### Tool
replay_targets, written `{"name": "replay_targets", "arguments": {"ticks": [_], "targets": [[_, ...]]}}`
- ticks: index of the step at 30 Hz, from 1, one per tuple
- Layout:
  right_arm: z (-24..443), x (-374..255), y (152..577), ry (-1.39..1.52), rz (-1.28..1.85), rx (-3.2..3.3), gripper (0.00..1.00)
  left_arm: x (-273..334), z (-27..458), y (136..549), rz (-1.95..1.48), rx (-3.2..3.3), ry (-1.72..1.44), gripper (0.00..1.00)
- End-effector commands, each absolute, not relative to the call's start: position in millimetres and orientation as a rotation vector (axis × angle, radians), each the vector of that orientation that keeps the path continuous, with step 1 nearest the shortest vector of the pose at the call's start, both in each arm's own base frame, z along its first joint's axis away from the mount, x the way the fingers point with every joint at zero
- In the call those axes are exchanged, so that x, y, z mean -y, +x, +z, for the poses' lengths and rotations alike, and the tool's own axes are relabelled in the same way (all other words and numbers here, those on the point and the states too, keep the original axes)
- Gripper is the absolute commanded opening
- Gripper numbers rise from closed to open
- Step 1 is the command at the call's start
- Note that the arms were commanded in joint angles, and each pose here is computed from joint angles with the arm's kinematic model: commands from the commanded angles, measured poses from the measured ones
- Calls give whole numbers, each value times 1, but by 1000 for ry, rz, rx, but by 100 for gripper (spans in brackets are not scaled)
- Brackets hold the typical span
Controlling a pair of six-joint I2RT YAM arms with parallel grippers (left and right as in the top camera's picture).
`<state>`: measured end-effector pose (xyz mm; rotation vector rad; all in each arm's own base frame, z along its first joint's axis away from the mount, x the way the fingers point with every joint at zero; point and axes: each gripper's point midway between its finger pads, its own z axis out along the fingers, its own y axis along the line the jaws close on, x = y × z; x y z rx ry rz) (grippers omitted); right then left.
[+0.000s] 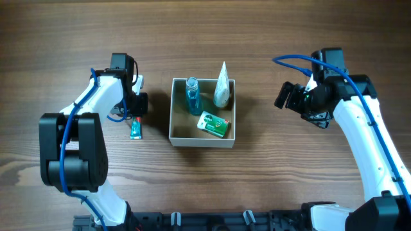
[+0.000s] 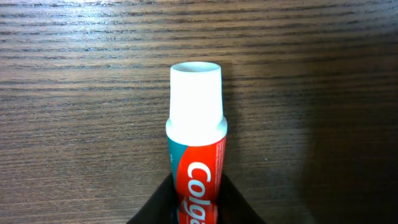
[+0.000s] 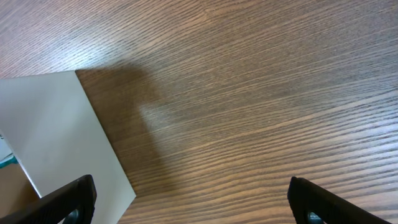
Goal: Pack container
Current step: 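Grasp the Colgate toothpaste tube with the left gripper, then place the toothpaste tube into the box with the left gripper, then grasp the blue toothbrush with the left gripper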
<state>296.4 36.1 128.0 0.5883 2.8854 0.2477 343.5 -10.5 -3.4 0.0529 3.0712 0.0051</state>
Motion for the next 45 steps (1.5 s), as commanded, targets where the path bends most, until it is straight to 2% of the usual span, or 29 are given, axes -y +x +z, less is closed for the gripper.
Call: {"name": "replay_targets", "arguments": {"ticks": [1, 4, 7, 10, 13, 16, 18, 24, 28, 30, 32, 35, 37, 38, 42, 45], "targets": [[126, -38, 296, 597, 271, -2896, 100, 15, 12, 356, -20, -3035, 63, 13], [135, -29, 299, 653, 290, -2842, 100, 16, 59, 367, -23, -2943, 47, 11], [147, -5, 301, 937, 428, -2728, 100, 33, 129, 370, -43, -2747, 100, 8], [150, 16, 299, 1051, 492, -2677, 100, 80, 194, 354, -61, -2527, 406, 4], [149, 23, 298, 1038, 457, -2678, 100, 155, 226, 318, -92, -2311, 865, 4], [148, 24, 298, 1011, 444, -2686, 100, 209, 225, 285, -139, -2190, 1146, 4], [148, 24, 298, 1011, 444, -2685, 100, 236, 206, 271, -160, -2181, 1283, 4], [148, 24, 298, 1011, 444, -2688, 100, 247, 134, 288, -120, -2343, 1364, 5], [148, 24, 296, 1003, 442, -2695, 100, 244, 114, 298, -46, -2377, 1368, 11], [148, 24, 296, 979, 438, -2702, 100, 240, 118, 301, -2, -2371, 1351, 52], [147, 25, 296, 979, 426, -2703, 100, 239, 137, 300, -14, -2336, 1324, 53], [147, 26, 296, 945, 412, -2712, 100, 215, 196, 302, 11, -2300, 1059, 73], [147, 28, 296, 946, 398, -2711, 100, 174, 231, 304, 79, -2298, 843, 77], [147, 29, 296, 946, 390, -2710, 100, 141, 245, 306, 107, -2323, 662, 98], [147, 31, 298, 939, 380, -2704, 100, 19, 243, 319, 185, -2460, 20, 100], [147, 30, 298, 909, 376, -2712, 100, -45, 199, 322, 160, -2595, -308, 100]]}}
